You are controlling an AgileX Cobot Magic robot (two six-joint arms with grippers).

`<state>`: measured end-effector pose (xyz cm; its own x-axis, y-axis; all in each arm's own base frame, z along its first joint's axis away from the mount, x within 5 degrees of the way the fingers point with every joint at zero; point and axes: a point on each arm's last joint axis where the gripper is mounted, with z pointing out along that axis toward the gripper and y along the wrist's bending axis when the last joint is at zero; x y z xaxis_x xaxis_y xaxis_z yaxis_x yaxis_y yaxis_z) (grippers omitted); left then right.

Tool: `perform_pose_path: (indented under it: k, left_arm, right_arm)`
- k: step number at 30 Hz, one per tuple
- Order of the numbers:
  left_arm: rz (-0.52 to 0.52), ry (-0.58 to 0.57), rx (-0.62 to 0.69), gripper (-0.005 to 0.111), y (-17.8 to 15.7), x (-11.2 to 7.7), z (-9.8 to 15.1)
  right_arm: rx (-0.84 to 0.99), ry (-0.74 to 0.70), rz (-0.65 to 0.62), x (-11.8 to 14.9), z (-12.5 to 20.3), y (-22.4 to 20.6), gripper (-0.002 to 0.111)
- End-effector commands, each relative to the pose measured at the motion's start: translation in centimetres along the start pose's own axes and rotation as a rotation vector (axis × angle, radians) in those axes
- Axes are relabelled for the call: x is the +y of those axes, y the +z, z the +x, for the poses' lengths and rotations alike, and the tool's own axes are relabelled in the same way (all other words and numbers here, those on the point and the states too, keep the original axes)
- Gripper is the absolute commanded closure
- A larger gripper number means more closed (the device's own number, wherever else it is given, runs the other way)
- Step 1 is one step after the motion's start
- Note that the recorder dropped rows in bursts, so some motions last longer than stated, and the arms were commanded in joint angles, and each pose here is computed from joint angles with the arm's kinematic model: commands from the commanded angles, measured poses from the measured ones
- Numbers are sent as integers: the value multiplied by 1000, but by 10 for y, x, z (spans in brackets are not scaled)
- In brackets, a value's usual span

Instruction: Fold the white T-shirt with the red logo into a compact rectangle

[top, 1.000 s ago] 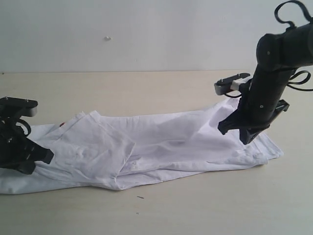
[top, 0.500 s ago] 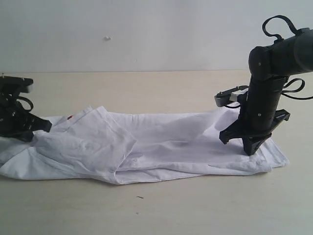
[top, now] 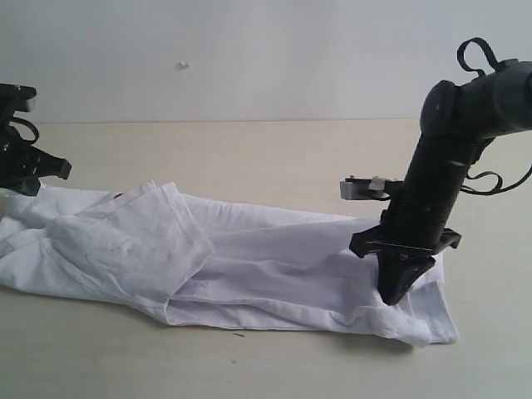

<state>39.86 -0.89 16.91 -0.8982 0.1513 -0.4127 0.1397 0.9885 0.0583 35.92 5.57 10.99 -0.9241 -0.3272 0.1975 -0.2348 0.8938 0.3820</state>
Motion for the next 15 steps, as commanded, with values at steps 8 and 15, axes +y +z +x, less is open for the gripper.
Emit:
perform_pose_path:
  k: [8,15]
  left_arm:
    - [0,-7,76,107,-9,2,5]
    - [-17,-26,-15,107,-27,5,6]
  right_arm:
    - [31,179,525,-33,19,-39,108]
    - [-116,149,383,-6,17,-69,108]
